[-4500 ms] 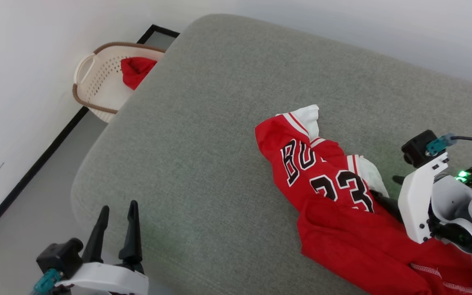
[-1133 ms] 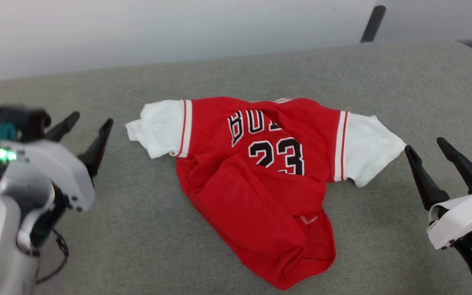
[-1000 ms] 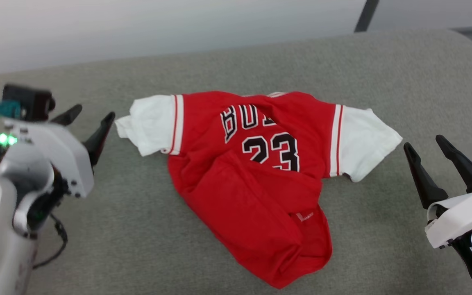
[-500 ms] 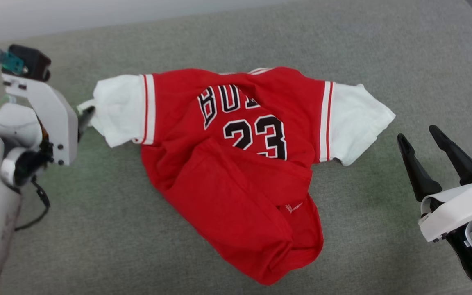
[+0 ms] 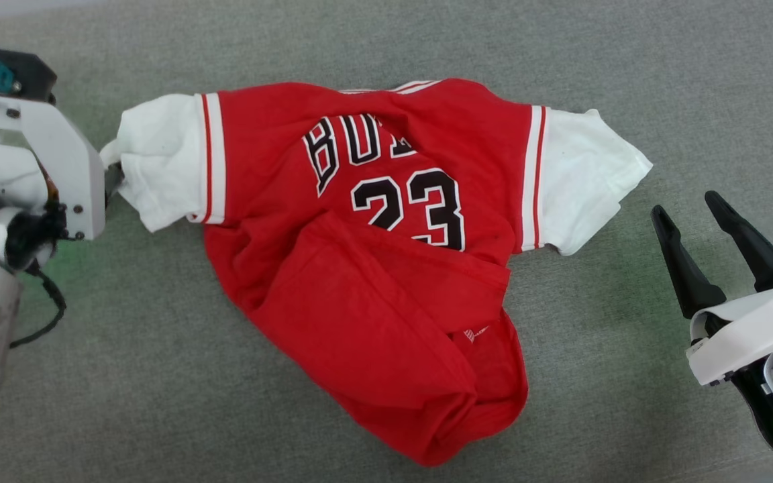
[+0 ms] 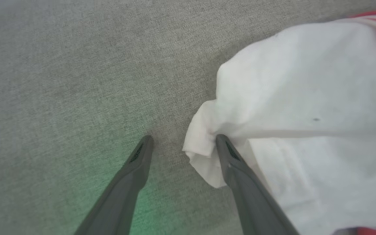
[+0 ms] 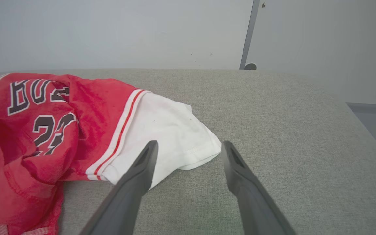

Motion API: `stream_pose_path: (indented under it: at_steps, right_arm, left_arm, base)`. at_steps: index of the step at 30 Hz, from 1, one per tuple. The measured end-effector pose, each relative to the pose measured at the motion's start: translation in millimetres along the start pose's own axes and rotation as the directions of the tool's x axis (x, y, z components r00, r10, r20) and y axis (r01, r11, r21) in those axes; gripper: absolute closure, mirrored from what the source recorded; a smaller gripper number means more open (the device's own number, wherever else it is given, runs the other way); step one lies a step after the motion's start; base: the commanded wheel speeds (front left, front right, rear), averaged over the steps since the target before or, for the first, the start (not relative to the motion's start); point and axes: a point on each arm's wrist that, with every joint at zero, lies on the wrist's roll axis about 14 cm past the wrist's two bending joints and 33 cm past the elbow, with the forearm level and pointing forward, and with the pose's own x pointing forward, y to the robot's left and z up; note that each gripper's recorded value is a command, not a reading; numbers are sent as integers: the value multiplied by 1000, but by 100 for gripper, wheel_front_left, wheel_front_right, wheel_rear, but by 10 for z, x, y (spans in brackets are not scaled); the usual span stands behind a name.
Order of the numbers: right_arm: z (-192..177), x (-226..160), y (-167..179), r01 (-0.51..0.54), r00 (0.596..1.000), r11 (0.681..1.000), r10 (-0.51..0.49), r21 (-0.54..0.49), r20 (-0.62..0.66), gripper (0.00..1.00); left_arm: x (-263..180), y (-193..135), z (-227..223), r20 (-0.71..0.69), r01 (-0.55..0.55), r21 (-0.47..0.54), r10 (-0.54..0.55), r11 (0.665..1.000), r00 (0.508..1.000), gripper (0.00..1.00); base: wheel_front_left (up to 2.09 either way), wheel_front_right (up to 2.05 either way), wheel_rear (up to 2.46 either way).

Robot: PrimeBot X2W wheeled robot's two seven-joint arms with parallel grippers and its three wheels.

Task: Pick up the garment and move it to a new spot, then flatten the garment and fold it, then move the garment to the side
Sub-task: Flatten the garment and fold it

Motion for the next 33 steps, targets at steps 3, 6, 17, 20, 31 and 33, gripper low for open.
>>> stream_pose_path:
  at_steps: [3,6,17,20,31,33]
  right_arm:
    - [4,28,3,-3,1000,1000,3,-2,-1,0]
    - [-4,45,12,-6,1000,1000,6,-2,-4,0]
    - [-6,74,28,-11,1000,1000,11,-3,-5,0]
    - [18,80,22,-9,1000,1000,9,-5,1,0]
    - [75,123,152,-45,999,999,45,-6,8,0]
    - [78,125,183,-54,999,999,54,-7,5,0]
  left_arm:
    - [45,-32,-30,-23,15,-34,-16,999,1000,0]
    - [69,-65,-57,-44,29,-66,-32,997,998,0]
    - [82,-196,-97,-92,74,-135,-87,988,992,100]
    - [38,-164,-92,-92,64,-131,-76,989,993,100]
    - [-310,286,-272,-99,-60,-130,48,990,994,100]
    - [-378,340,-328,-101,-77,-140,64,987,993,100]
  base:
    - [0,0,0]
    - [0,0,0]
    - [0,0,0]
    - [0,0,0]
    - [0,0,0]
    - [0,0,0]
